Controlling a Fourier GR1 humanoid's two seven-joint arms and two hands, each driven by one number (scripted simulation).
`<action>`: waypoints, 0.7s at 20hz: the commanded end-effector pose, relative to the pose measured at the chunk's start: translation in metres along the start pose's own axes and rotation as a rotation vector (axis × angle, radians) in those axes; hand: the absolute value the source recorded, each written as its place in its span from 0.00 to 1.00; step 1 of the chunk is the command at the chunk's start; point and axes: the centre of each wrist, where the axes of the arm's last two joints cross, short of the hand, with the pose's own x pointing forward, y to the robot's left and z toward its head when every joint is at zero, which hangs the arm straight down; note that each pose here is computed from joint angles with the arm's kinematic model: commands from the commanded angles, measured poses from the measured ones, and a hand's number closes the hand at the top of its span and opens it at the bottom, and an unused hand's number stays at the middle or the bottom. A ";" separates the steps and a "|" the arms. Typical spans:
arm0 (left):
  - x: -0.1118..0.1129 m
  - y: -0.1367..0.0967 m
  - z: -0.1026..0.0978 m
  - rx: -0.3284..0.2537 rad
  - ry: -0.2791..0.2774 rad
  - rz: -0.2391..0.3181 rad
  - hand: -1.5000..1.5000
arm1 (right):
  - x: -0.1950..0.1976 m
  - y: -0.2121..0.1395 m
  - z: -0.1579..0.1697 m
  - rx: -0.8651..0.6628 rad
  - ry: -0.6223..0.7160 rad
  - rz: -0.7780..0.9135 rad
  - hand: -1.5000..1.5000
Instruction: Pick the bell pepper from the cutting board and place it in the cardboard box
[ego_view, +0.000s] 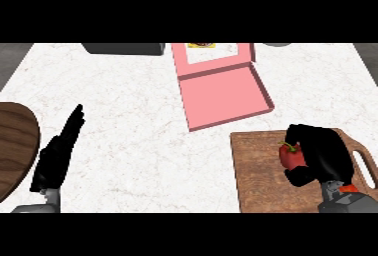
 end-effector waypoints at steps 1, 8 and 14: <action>0.011 -0.010 -0.005 -0.058 -0.051 0.005 0.50 | 0.004 -0.031 -0.027 0.008 -0.320 0.079 1.00; 0.019 -0.018 -0.010 -0.097 -0.091 0.000 0.50 | -0.012 -0.084 -0.058 -0.023 -0.686 0.126 1.00; 0.028 -0.025 -0.016 -0.102 -0.107 0.008 0.50 | -0.038 -0.128 -0.089 -0.044 -0.929 -0.045 1.00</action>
